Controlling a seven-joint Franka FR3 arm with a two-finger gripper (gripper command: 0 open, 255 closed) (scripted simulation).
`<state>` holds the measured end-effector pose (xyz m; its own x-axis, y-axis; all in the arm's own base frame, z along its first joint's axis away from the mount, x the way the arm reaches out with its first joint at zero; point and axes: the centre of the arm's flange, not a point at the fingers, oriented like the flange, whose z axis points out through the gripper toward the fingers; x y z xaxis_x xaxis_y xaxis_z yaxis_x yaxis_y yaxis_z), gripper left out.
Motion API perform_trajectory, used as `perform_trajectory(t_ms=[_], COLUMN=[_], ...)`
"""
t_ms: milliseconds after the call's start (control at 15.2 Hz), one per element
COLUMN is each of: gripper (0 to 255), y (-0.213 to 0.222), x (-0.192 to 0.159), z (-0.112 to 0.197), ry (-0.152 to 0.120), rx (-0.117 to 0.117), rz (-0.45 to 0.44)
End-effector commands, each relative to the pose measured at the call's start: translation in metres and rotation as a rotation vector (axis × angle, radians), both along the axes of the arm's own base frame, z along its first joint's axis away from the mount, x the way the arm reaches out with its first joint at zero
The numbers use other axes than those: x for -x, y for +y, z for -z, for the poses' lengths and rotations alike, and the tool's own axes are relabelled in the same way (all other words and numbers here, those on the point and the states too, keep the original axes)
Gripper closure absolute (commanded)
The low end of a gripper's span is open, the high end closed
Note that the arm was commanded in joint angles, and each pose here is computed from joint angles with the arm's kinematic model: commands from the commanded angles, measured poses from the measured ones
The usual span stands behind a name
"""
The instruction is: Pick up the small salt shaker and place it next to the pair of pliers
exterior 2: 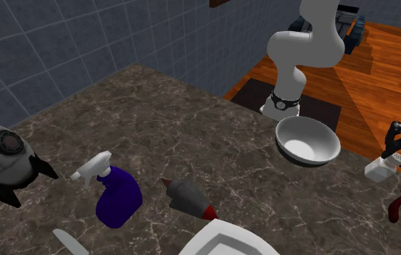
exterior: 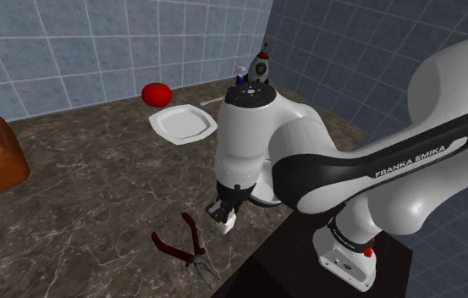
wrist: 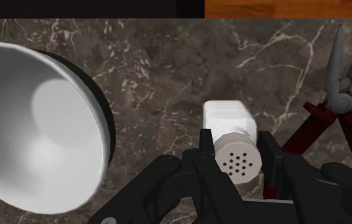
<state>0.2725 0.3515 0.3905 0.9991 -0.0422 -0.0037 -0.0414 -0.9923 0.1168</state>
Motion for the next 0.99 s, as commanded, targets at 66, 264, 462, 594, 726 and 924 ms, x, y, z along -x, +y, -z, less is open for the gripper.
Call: perform_trajectory(t_ms=[66, 264, 462, 594, 726, 924], gripper=[255, 255, 255, 0, 0, 0], y=[-0.0005, -0.0004, -0.0004, -0.0004, -0.0004, -0.0004], x=[0.0001, 0.0, 0.0, 0.0, 0.0, 0.0], z=[0.0138, 0.0138, 0.0138, 0.0138, 0.0138, 0.0138], ry=[0.0, 0.0, 0.0, 0.0, 0.0, 0.0], rx=[0.0, 0.0, 0.0, 0.0, 0.0, 0.0], rz=[0.0, 0.0, 0.0, 0.0, 0.0, 0.0])
